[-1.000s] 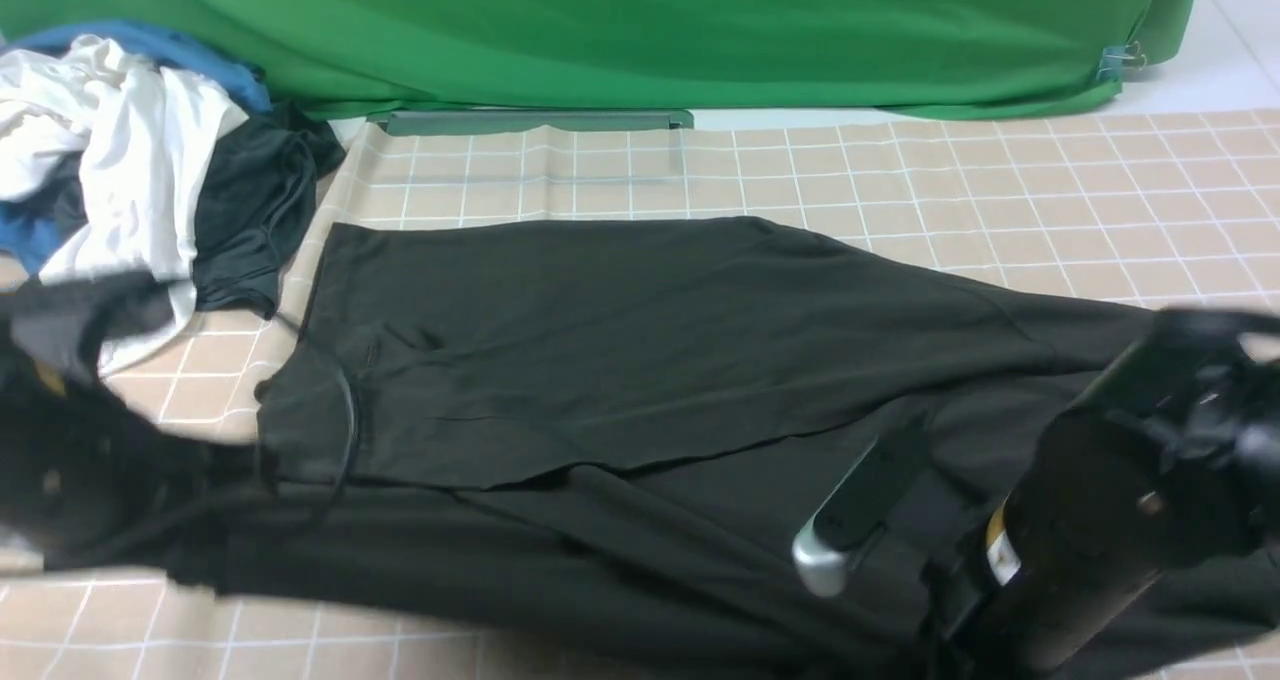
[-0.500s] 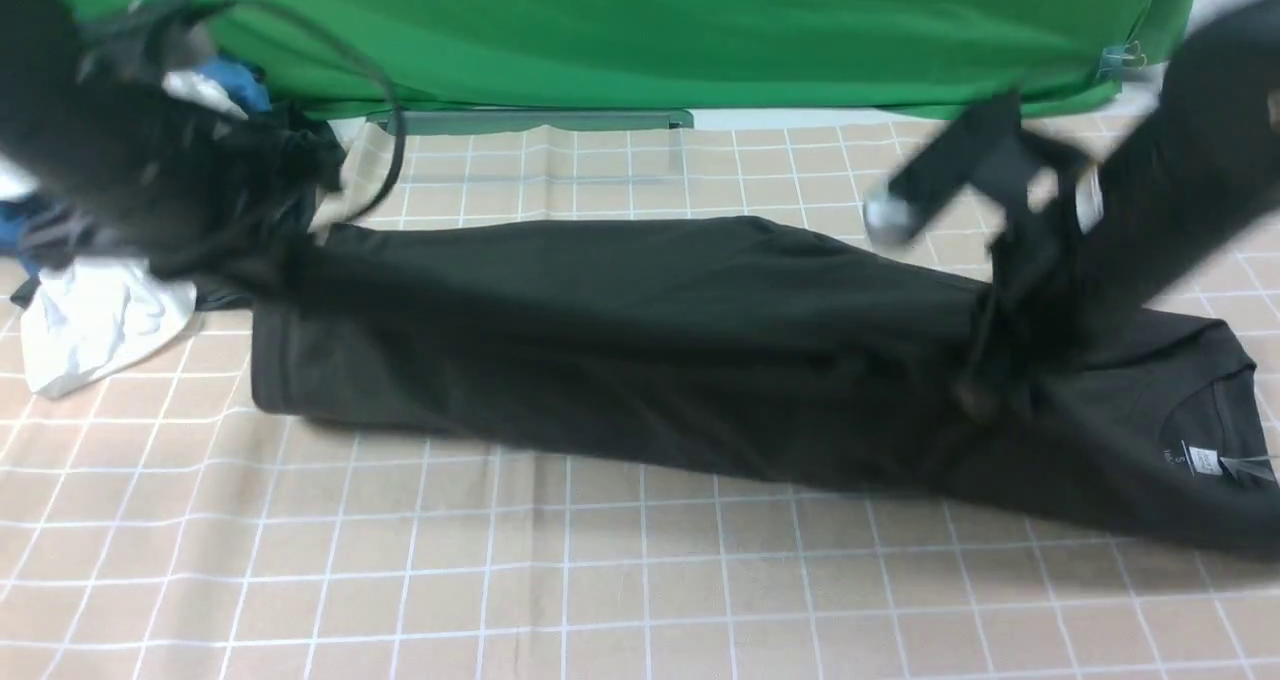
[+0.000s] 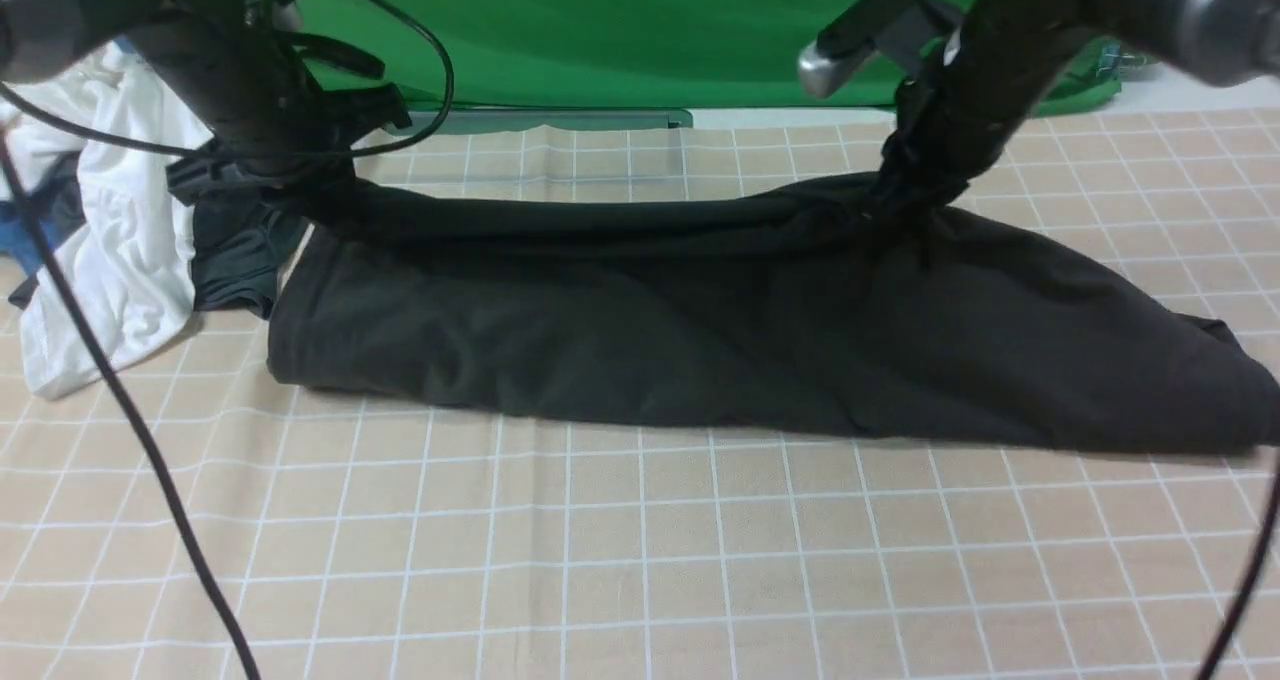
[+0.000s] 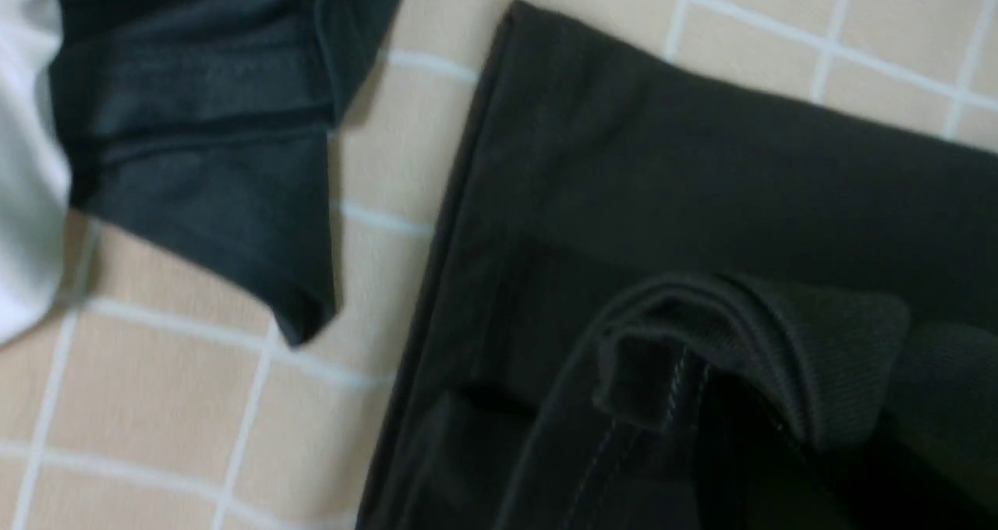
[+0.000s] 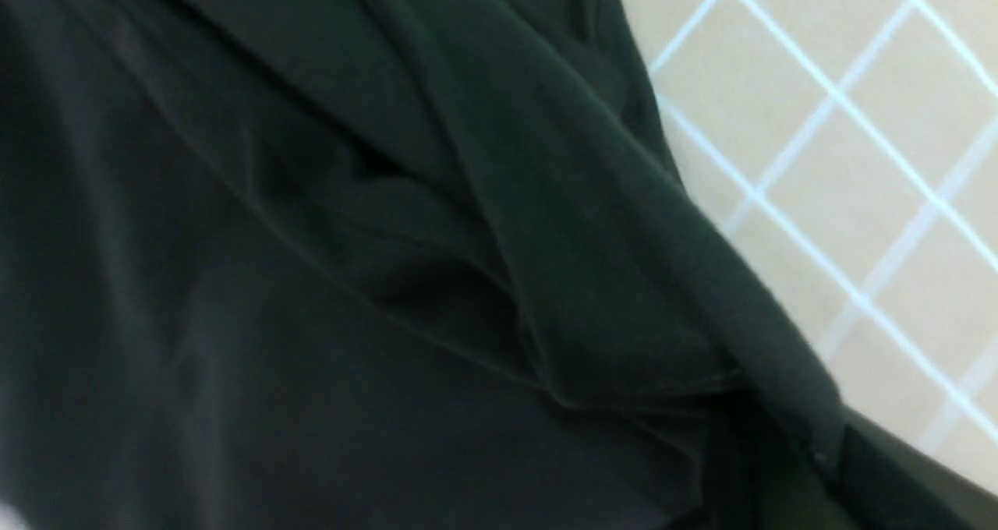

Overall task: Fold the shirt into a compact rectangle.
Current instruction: 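Fold the black garment in half by bringing its near edge over to the far edge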

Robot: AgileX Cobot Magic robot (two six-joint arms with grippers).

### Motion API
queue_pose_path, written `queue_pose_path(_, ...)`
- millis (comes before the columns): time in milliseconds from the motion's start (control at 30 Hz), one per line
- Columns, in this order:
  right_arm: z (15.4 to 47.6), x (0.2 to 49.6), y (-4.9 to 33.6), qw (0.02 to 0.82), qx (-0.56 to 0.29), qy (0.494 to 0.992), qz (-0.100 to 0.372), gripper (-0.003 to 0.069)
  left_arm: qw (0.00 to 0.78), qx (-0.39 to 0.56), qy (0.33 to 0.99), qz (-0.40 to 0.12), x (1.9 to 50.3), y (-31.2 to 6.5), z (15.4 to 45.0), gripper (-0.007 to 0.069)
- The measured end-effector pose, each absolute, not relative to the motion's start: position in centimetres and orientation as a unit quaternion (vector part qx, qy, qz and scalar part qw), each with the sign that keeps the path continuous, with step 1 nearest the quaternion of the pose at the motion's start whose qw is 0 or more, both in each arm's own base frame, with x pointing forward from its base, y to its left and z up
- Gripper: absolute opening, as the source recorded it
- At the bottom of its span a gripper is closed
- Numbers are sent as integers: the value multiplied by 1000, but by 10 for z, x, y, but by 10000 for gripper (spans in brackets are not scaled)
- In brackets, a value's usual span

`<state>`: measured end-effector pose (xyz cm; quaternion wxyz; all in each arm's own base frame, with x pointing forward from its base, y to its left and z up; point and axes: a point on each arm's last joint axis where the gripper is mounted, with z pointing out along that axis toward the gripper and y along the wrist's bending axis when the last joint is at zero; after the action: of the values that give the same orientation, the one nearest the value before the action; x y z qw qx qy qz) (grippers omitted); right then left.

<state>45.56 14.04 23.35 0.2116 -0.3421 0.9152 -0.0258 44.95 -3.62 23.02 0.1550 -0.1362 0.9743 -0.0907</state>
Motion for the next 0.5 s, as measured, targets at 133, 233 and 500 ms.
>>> queue_pose_path(133,212,473,145,220,-342,913,-28,76,154,-140,974,-88,460,-34,216,41)
queue_pose_path(233,197,480,147,227,-342,911,-29,95,162,-137,974,-81,464,-33,212,68)
queue_pose_path(500,226,494,149,295,-303,906,-33,371,230,-132,962,-68,480,-21,240,292)
